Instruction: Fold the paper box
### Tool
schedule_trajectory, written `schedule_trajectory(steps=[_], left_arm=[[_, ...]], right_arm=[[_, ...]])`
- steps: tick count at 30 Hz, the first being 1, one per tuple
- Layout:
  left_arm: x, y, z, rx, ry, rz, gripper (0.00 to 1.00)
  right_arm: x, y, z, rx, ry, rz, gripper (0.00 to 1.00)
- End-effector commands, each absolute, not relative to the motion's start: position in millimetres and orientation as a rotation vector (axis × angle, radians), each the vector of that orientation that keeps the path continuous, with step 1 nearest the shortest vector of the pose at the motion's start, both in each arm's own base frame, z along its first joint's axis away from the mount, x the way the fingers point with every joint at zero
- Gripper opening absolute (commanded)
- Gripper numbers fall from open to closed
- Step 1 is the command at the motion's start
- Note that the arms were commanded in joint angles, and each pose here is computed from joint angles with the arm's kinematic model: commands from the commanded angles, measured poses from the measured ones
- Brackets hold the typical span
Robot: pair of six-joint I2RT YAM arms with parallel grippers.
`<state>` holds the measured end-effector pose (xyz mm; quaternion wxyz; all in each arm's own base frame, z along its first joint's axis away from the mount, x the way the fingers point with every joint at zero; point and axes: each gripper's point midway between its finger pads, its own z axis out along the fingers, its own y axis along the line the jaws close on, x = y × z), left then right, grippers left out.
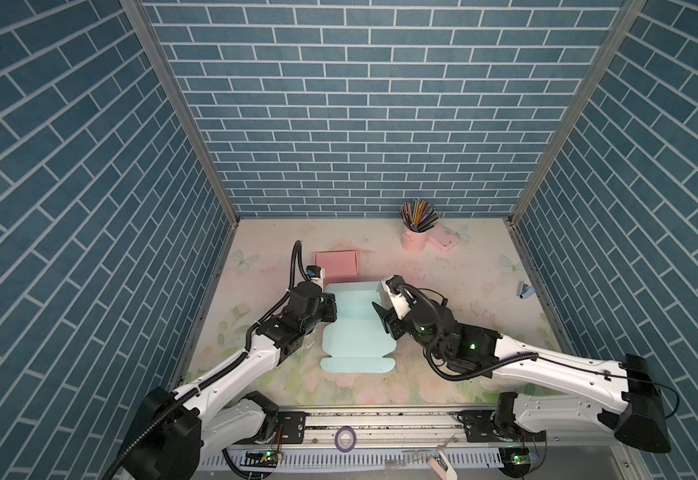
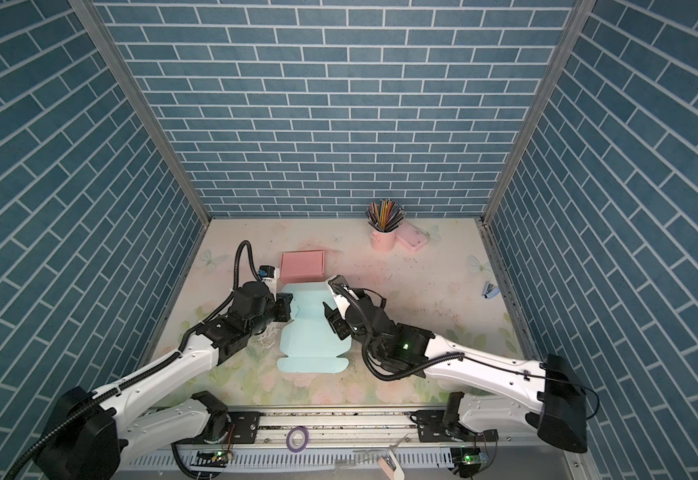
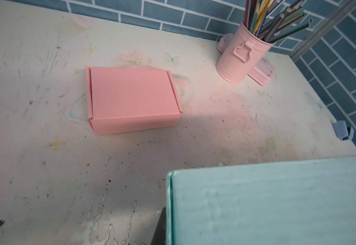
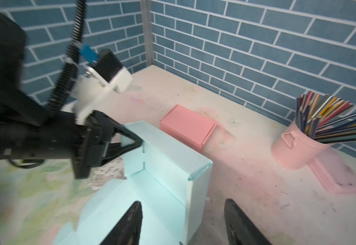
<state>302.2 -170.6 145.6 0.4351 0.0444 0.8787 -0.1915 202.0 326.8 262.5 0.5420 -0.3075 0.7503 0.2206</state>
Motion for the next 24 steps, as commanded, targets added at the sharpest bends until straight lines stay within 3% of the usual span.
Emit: schedule_trajectory(steps=[1,5,12,19,24], left_arm=[[302,-188,152,0.302,2.137,-0.502,0.02],[296,-204,148,0.480,2.155,-0.520,0.04],[285,-226,141,0.666,2.180,-0.540,0.06],[287,-246,124,0.804,2.249,-0.392,0.07],[289,-260,119,0.852,2.216,-0.413,0.07]], right_arm=[[195,331,288,-0.681,1.773,0.790,0.64],[212,317,294,-0.584,1.811,1.001,0.64],[226,307,284,-0.582,1.880,1.045,0.64],[239,308,242,-0.558,1.980,1.081,0.63],[245,296,206,-0.537,2.073,1.053,0.63]])
